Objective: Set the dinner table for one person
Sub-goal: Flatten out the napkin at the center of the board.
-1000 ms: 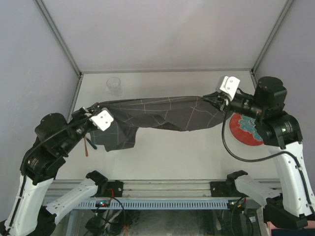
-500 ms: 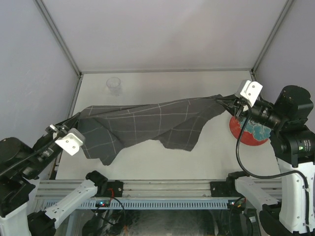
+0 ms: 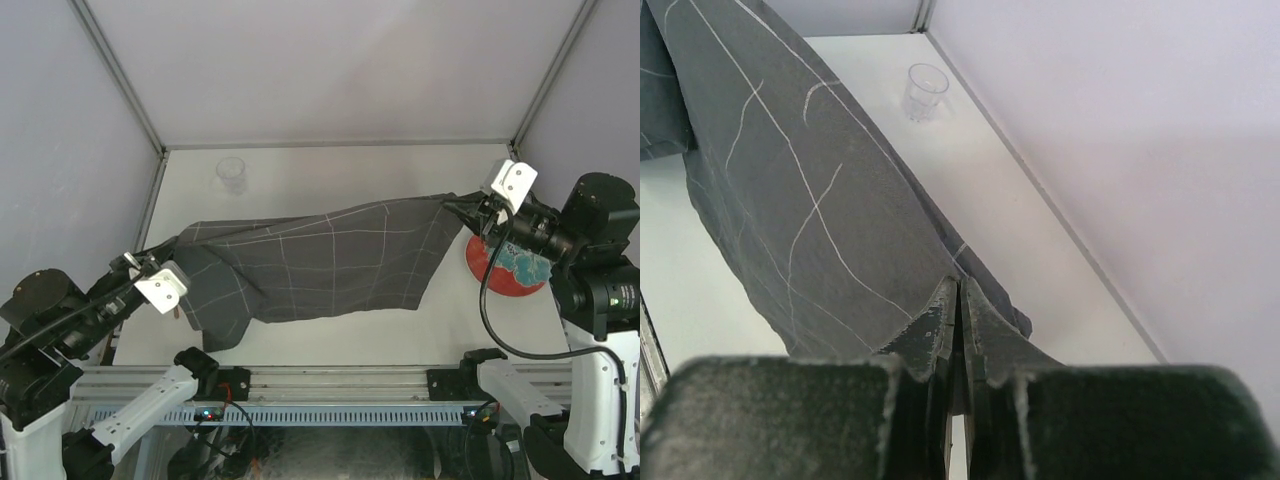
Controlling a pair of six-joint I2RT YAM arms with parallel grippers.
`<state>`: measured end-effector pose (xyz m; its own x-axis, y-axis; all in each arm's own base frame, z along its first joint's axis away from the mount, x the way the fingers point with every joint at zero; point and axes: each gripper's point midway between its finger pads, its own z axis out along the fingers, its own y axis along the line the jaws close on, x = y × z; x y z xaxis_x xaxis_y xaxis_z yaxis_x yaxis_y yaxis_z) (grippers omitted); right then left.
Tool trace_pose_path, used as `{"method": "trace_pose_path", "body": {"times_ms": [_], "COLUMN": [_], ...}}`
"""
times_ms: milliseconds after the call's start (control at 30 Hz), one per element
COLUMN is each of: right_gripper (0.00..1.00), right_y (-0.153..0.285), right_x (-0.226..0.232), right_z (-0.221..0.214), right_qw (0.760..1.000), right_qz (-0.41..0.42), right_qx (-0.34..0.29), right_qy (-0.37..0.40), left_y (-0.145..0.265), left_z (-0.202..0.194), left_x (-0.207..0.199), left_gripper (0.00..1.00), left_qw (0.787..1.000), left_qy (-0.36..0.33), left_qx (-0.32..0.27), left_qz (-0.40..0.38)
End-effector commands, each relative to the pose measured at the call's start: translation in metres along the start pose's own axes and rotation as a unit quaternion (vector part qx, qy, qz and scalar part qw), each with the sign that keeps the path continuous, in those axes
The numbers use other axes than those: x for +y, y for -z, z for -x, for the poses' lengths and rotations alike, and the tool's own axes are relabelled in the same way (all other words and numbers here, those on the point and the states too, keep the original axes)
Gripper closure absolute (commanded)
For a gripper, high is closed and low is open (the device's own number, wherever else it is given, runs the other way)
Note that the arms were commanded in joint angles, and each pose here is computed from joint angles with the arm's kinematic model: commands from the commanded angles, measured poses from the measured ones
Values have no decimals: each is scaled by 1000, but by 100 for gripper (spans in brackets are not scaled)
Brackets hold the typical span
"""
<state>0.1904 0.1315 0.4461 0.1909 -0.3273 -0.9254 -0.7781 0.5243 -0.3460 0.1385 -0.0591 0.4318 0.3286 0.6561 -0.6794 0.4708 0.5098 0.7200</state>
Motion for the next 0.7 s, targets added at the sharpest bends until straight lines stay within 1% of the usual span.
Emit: {"method": "trace_pose_path", "body": {"times_ms": [0,167,267,400,567,667], "right_gripper": [100,100,100,100,100,100], "right_y": [8,-6,-18,-39,-68,-89], "right_x": [-3,-15,-27,-36,-56,-72], "right_z": [11,-10,-27,-61,-116,-148], "right_qw": [1000,1000,999,998,995,993], "right_qz": [-19,-24,-29,-12,1,15], "right_qx": [-11,13,32,59,99,112], "right_qy": [14,11,8,-9,-30,-45], "left_y": [-9,-41,-62,-92,-132,-157], "left_z": [6,-16,-30,-55,-92,-118], "left_x": [6,-7,-23,-44,-58,-57], "left_gripper": [100,100,100,100,100,100], "left_qw": [1000,1000,999,998,997,995], "left_qy": [-4,-17,-17,-14,-31,-26], "left_qx": [-9,15,27,50,73,90], "left_qz": [4,-1,-24,-43,-23,-15]}}
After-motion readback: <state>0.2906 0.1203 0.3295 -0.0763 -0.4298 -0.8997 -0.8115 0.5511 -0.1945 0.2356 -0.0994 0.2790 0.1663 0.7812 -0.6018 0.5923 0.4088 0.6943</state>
